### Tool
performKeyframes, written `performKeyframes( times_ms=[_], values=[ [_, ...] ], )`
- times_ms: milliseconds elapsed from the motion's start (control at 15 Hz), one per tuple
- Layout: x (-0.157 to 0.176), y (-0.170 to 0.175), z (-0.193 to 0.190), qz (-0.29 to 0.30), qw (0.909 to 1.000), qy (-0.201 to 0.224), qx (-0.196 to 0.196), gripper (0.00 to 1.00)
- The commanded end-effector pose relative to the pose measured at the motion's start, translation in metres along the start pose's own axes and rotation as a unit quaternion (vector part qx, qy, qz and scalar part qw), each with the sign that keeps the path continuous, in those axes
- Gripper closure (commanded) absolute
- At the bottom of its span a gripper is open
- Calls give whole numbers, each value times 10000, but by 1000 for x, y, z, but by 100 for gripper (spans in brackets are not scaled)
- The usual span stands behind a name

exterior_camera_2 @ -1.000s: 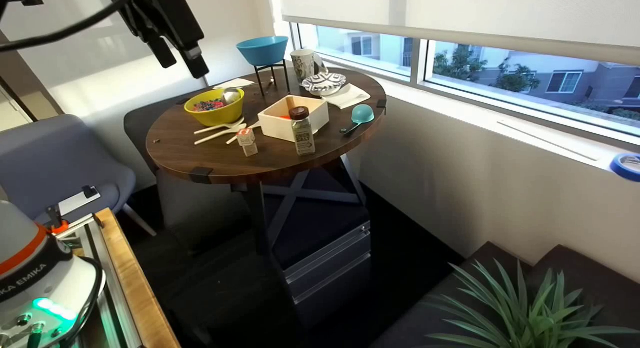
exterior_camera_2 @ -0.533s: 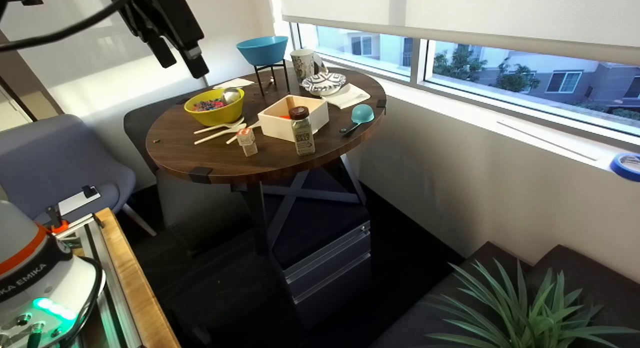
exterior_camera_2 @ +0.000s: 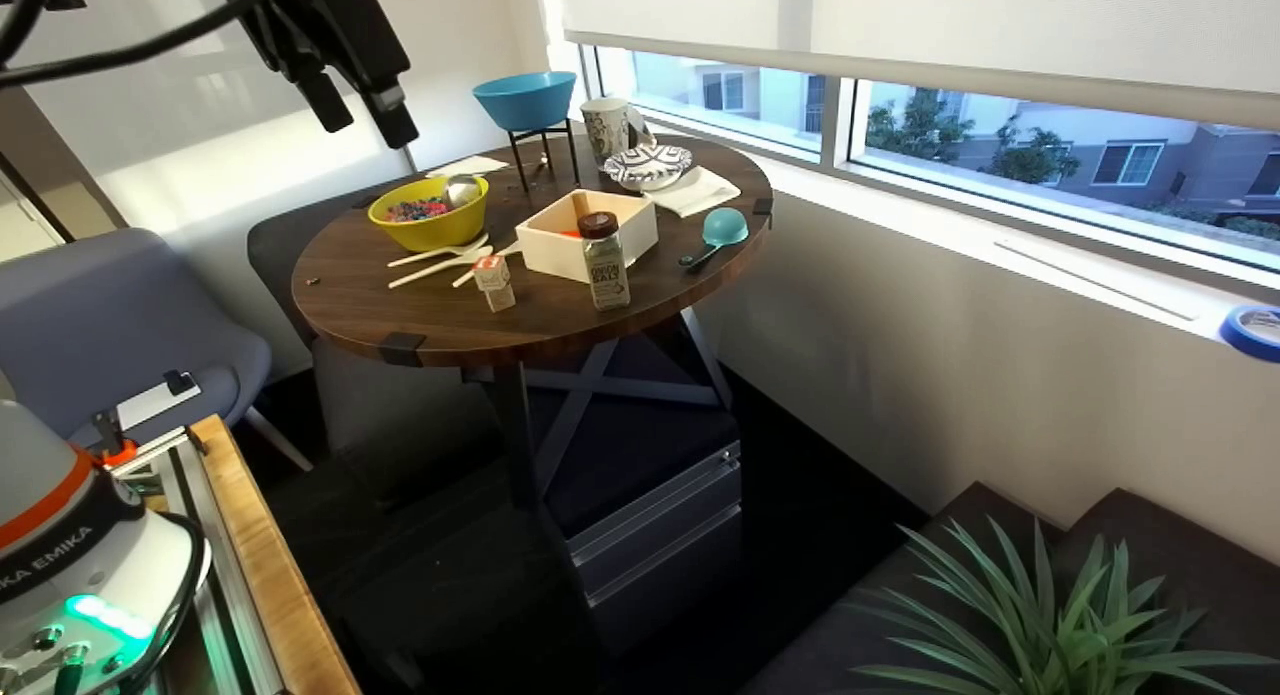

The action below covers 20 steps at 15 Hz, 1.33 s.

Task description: Slide the yellow bowl forward on the table

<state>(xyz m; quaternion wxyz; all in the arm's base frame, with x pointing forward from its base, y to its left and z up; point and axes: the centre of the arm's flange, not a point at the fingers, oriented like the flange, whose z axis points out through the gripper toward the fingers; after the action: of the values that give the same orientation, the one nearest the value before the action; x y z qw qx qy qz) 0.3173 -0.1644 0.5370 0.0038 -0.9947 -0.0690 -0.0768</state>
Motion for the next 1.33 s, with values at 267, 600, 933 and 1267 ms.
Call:
performKeyframes(
  times_ms=[267,600,933,1267],
  values=[
    [92,-127,51,-716,9948,-651,-319,0],
    [160,-199,89,-1705,9818,-795,-277,0],
    [212,-226,120,-1780,9814,-695,176,0],
    [218,-228,136,-1839,9810,-599,140,0]
  ],
)
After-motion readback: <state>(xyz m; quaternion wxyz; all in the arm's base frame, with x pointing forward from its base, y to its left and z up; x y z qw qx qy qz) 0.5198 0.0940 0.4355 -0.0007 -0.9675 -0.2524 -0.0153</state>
